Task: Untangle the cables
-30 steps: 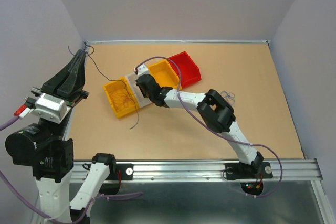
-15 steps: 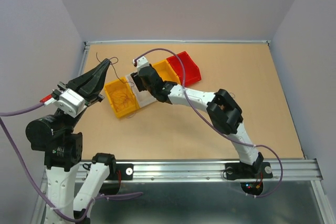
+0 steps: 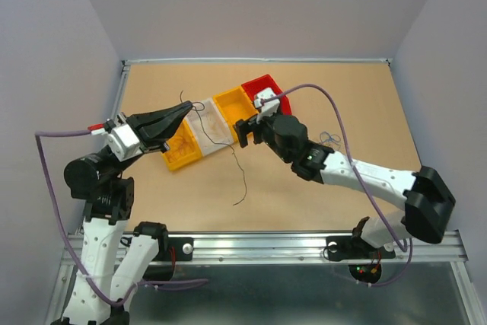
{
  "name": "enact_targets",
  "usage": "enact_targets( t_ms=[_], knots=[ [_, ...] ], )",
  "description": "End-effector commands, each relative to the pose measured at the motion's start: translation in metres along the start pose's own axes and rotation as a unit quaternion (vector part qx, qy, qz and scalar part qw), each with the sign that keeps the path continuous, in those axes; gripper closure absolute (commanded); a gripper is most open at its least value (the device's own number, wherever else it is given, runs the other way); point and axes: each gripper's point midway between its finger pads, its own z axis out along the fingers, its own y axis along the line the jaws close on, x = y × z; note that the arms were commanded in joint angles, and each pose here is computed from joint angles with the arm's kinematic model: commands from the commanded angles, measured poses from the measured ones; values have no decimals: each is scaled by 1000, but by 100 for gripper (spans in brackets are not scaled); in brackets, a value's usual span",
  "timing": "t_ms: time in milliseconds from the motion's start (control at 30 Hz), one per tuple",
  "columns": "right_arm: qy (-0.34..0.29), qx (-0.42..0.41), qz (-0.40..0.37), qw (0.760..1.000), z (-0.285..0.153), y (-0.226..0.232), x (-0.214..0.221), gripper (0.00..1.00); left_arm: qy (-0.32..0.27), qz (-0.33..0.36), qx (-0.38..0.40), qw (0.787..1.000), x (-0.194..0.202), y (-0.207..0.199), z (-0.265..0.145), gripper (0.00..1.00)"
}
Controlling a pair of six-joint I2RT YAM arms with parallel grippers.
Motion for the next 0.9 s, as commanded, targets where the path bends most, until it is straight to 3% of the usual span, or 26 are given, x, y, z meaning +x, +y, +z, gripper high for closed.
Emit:
enact_targets(
  t_ms=[0, 100, 200, 333, 567, 767, 867],
  knots=[
    [-55, 14, 18, 998, -36, -19, -15, 3, -1, -8, 53, 999, 21, -10, 8, 100],
    [-72, 12, 24, 997, -56, -26, -22, 3, 4, 12, 58, 998, 32, -9, 8, 100],
    [-88, -70, 21, 993, -76, -4, -17, 3, 12, 15, 68, 997, 54, -16, 1, 100],
    [-91, -222, -5, 971, -100, 43, -1, 3, -2, 21, 81, 996, 65, -27, -6, 100],
    [-74, -273, -20, 959, -78, 69, 11, 7, 7, 6, 104, 995, 79, -36, -7, 100],
    [-81, -231, -18, 969, -37, 68, 8, 23, 10, 1, 111, 994, 84, -39, -7, 100],
    [-80, -227, -13, 971, -29, 70, 11, 39, 11, -1, 114, 993, 84, -40, -7, 100]
  ],
)
